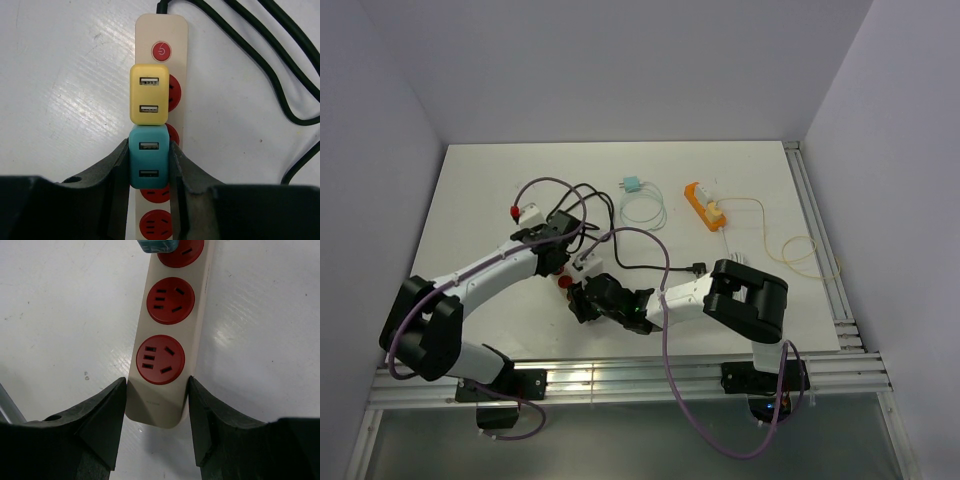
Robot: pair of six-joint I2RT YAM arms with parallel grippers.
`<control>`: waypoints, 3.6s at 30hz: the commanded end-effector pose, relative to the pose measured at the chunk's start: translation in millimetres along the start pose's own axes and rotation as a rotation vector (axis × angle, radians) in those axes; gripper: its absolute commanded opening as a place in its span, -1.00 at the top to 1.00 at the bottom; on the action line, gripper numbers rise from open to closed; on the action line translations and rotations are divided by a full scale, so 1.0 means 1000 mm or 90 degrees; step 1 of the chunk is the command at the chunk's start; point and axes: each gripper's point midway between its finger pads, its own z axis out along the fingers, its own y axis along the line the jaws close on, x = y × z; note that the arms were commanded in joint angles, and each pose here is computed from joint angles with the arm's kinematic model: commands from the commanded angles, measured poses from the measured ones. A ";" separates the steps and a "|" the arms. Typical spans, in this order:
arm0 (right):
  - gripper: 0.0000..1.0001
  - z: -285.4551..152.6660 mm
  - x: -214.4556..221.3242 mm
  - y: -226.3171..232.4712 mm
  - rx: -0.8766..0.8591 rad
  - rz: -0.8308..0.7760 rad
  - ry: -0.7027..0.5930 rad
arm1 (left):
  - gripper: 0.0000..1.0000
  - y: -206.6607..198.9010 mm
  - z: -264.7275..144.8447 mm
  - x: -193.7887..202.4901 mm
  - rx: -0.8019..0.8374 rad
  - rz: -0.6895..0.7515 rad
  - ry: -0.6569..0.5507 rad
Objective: Insert the plug
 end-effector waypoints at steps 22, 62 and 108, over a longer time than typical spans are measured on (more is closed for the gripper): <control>1.00 -0.009 0.031 0.000 -0.014 -0.003 0.067 | 0.99 0.021 0.008 0.099 -0.045 0.087 0.188; -0.74 -0.036 -0.142 -0.145 0.224 0.146 -0.041 | -0.99 0.064 -0.159 -0.141 0.114 -0.061 -0.096; -0.52 0.099 -0.201 -0.321 0.256 0.207 0.056 | -0.99 0.035 -0.141 -0.098 0.227 -0.032 -0.013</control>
